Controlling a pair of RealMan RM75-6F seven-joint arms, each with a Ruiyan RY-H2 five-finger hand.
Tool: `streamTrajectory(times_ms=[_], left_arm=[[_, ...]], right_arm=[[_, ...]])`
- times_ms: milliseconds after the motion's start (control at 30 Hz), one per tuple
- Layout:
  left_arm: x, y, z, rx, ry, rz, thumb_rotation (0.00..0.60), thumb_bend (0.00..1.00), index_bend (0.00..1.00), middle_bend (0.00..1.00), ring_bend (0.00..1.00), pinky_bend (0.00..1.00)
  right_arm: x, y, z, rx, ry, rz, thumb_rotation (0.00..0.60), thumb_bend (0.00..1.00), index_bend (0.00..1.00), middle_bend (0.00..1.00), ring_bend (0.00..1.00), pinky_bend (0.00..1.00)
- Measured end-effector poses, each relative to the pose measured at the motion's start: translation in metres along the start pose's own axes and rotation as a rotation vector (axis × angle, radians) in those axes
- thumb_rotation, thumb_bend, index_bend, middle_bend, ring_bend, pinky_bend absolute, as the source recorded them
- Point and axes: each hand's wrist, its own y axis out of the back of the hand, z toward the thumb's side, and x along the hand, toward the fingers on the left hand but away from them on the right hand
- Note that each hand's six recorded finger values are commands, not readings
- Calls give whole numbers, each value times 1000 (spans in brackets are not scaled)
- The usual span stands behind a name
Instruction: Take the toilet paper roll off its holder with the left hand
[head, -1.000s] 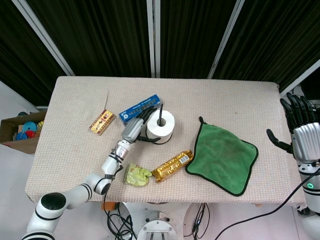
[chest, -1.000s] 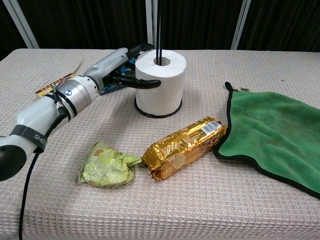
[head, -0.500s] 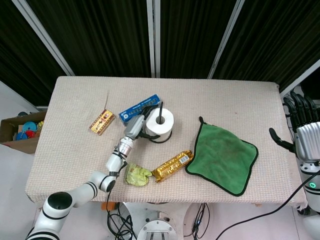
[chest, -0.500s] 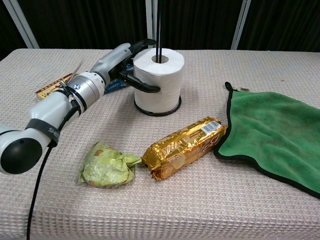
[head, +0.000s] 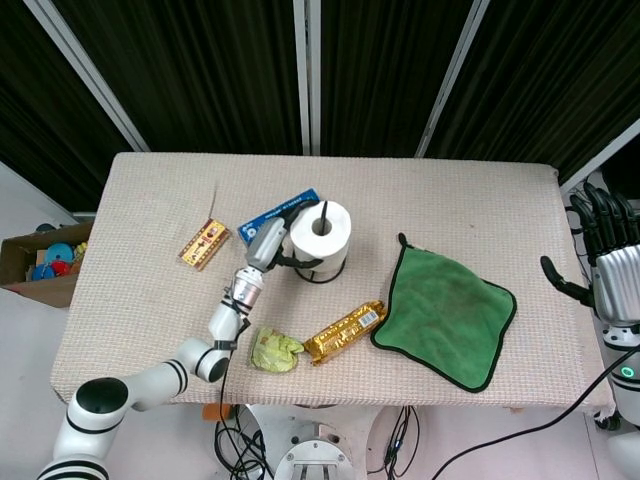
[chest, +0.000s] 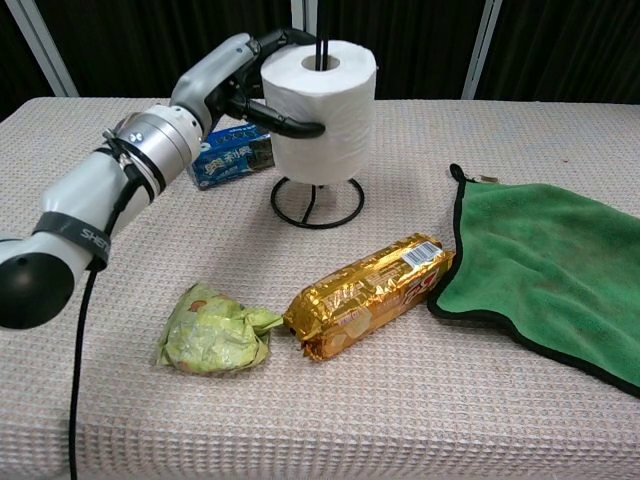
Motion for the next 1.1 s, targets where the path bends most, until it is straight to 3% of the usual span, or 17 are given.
streamTrajectory(times_ms=[300,467,633,733,833,1100], left_arm=[[12,54,86,-51,-144,72,600,169,295,418,230,209],[12,112,146,-8,-205,164,600,169,296,418,230,209],[-8,164,179,46,-227,249,600,170,295,418,231,209],[-30,191,174,95,-198,289,600,169,296,418,231,209],[-60,208,149,162,-129,300,600,169,296,418,230,209],[-156,195,49,241,77,225,600,169,298,420,230,208]], right_arm=[[1,-1,5,-9,8,-5,600,247,0,0,0,0],[1,1,10,-13,20,-12,600,250,0,0,0,0],[2,1,13,-16,26,-13,600,252,0,0,0,0],[5,-1,13,-15,27,-11,600,252,0,0,0,0],[6,-2,12,-15,27,-10,600,252,0,0,0,0],[9,-12,13,-22,25,6,600,252,0,0,0,0]])
